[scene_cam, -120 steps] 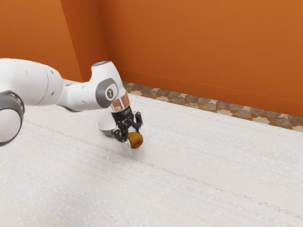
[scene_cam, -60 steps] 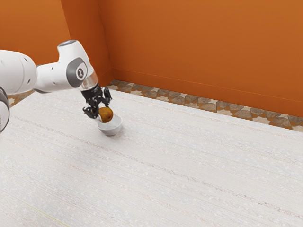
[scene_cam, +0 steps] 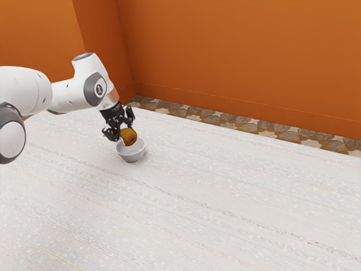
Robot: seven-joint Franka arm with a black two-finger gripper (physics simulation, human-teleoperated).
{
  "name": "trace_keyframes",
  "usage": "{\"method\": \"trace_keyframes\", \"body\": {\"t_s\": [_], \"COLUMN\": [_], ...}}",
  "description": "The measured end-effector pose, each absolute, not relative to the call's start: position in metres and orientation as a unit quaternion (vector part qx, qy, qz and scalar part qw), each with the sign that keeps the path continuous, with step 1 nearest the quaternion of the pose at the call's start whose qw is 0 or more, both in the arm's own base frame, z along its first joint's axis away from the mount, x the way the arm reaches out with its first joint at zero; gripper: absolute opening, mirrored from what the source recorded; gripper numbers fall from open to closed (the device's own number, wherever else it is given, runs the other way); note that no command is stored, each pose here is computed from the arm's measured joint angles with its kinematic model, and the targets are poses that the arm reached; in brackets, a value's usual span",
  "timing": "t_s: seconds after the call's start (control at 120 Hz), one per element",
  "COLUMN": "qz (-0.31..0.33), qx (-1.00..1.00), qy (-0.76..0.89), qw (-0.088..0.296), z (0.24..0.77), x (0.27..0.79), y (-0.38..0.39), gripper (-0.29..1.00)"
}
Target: Place the pear in the bowl.
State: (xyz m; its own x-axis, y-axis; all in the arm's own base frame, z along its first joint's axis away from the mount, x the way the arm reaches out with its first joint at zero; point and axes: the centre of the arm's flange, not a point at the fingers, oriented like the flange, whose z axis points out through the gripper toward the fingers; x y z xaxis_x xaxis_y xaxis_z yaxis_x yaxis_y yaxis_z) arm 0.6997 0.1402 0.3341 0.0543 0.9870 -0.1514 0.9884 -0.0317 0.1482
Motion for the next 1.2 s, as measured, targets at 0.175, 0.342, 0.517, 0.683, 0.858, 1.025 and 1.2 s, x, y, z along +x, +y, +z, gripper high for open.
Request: {"method": "trace_keyframes", "body": {"t_s": [0.175,0.342,0.517,0.683,0.858,1.025,1.2], "qz": [-0.006,-0.007,-0.006,0.005,0.035,0.042,0.053], "qx": [0.718,0.72,0.725,0.741,0.801,0.853,0.913], "qy": [0.688,0.686,0.681,0.662,0.593,0.517,0.404], "qw": [0.105,0.106,0.109,0.111,0.079,0.049,0.023], "z": [0.327,0.325,0.326,0.359,0.48,0.544,0.589], "x": [0.699,0.699,0.7,0.697,0.652,0.598,0.577], "y": [0.146,0.148,0.144,0.123,0.101,0.126,0.095], "gripper": [0.25,0.42,0.58,0.65,0.68,0.69,0.7]}}
